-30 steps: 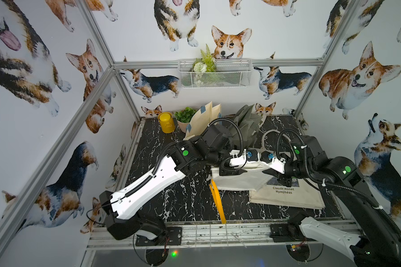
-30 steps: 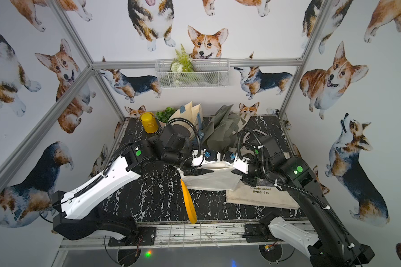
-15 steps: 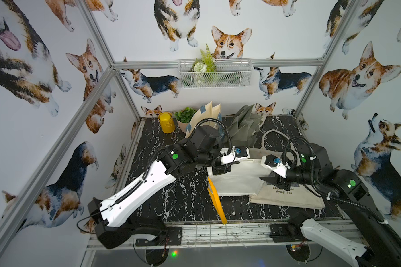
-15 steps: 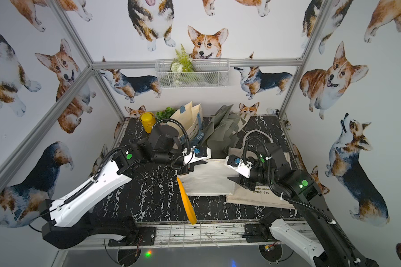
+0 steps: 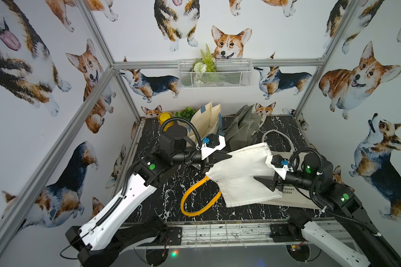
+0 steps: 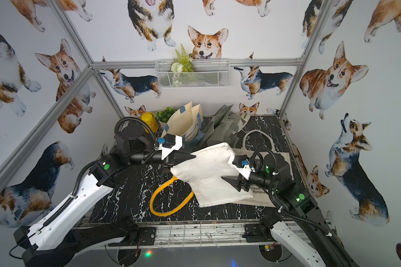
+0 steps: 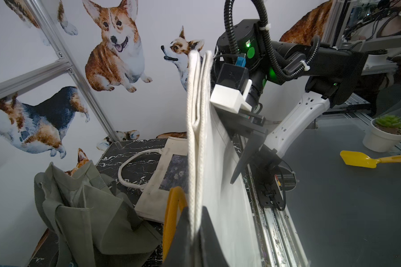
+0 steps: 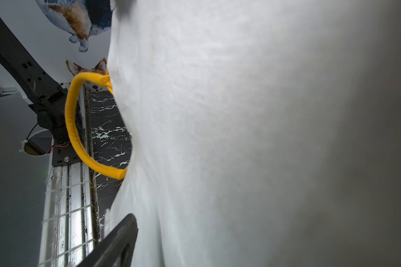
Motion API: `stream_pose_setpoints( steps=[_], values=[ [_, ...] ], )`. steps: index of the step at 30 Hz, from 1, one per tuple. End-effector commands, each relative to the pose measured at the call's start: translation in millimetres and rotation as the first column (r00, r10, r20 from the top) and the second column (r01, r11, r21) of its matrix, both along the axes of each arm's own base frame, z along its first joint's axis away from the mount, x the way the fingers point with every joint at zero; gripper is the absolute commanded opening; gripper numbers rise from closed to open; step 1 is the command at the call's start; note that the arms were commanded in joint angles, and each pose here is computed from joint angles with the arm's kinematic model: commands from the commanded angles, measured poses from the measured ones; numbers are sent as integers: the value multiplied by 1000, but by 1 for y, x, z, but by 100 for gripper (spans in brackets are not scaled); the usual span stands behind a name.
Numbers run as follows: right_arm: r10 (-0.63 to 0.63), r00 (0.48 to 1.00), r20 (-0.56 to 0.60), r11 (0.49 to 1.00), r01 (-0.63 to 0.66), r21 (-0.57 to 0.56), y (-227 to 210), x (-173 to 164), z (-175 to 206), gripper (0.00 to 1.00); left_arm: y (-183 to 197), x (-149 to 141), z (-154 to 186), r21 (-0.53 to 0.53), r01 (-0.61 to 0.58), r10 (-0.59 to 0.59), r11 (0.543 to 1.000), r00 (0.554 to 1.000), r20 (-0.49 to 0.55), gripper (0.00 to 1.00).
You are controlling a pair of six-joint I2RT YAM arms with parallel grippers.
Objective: Put away the canvas bag
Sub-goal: Press the canvas bag.
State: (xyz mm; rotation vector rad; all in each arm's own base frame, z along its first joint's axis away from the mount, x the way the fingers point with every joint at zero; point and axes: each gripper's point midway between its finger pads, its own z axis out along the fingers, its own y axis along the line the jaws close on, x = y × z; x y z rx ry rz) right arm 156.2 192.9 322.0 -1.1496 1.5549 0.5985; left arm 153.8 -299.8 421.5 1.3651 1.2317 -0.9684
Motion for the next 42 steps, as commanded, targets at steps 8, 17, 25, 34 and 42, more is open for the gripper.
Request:
stream_pose_setpoints(
  steps=[8,17,25,34,42],
  values=[
    [-20,997,80,999,23,-35,-15,-9,29,91,10,-17,9,15,75,-76,997,980,185,0],
    [103,986,-135,993,-110,-43,2,-21,5,92,10,-17,13,2,89,-85,996,955,286,0],
    [4,998,-55,1000,-5,-15,-9,-12,-9,68,18,-1,35,-123,20,15,992,960,280,0],
    [-5,1000,24,992,8,-124,-19,-11,-1,0,13,15,9,-20,-33,36,999,979,202,39],
    [12,1000,-23,949,-19,-314,-31,-12,-7,0,-11,-4,-7,163,-25,-21,986,962,273,87]
  ],
)
